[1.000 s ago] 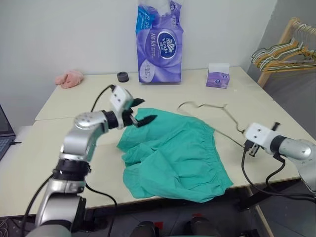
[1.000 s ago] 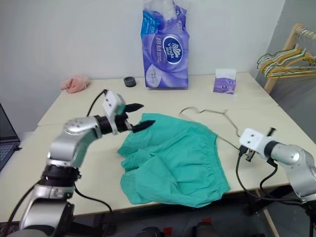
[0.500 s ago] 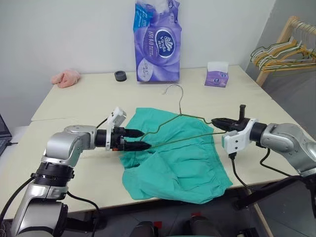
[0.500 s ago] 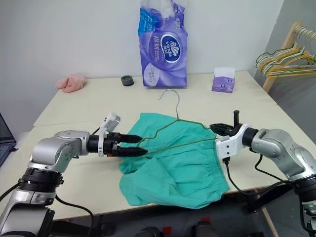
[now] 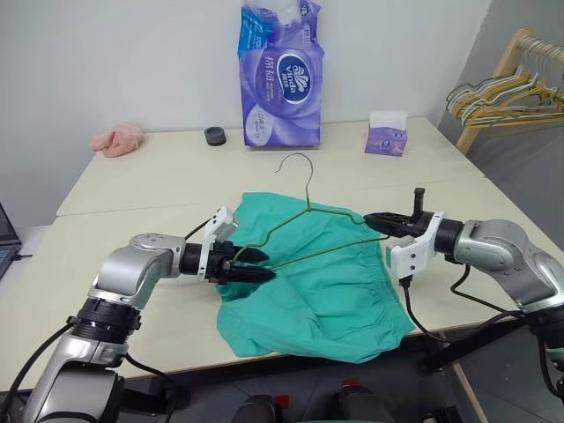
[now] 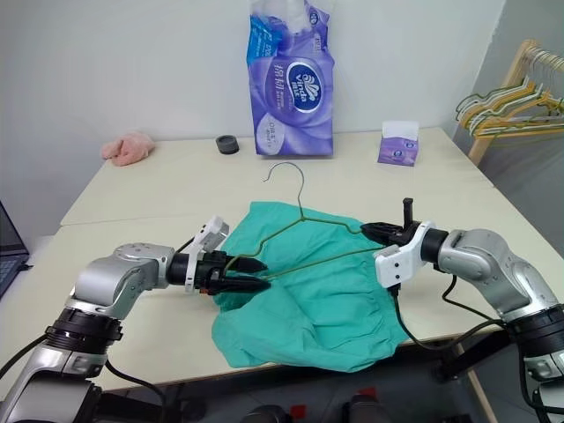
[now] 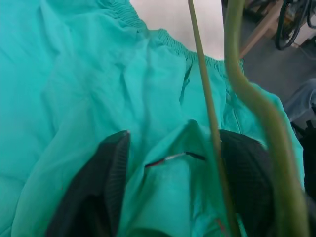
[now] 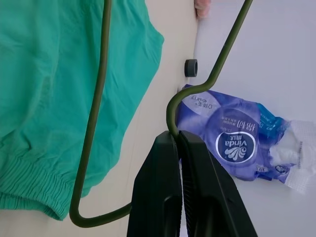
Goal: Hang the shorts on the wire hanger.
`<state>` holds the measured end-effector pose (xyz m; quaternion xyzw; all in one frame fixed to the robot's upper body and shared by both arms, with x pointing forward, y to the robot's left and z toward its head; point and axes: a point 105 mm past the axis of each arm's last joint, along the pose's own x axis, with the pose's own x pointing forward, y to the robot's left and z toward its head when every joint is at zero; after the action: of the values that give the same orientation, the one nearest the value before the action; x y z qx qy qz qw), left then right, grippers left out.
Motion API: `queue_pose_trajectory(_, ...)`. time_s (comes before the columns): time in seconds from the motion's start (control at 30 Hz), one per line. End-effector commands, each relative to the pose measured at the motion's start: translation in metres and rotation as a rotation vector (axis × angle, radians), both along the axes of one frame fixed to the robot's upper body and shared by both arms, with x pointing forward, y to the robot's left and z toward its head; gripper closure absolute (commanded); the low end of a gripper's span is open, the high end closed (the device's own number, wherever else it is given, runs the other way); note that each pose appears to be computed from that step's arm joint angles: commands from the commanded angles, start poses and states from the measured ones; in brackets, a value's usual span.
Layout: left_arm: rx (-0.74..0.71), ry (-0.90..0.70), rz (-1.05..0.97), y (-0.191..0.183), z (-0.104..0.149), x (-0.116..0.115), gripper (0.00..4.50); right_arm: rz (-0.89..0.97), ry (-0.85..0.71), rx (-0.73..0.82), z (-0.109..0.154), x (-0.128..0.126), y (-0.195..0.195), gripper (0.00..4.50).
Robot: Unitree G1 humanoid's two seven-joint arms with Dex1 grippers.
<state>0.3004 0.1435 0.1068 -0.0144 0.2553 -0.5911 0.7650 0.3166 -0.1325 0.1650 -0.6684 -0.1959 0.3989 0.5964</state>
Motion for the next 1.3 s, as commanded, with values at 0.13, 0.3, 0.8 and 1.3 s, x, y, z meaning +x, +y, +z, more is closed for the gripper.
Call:
queue_pose_trajectory(0.13, -0.011, -0.041, -0.046, -0.004, 0.009, -0.002, 3.67, 0.044, -0.054, 0.033, 0.017, -0.005, 0.011, 4.5)
queue_pose_trajectory(0.3, -0.022, -0.035, -0.053, -0.006, 0.01, -0.005, 4.49, 0.046, -0.035, 0.057, 0.019, -0.006, 0.014, 4.5)
queue_pose_trajectory(0.8, -0.075, -0.063, -0.005, -0.003, 0.035, 0.0, 4.5, 0.123, -0.061, 0.087, 0.034, -0.028, 0.0, 1.73)
queue_pose_trajectory(1.3, -0.036, -0.248, -0.078, -0.003, 0.086, -0.009, 4.5, -0.257, 0.702, 0.614, 0.037, -0.046, -0.029, 1.73)
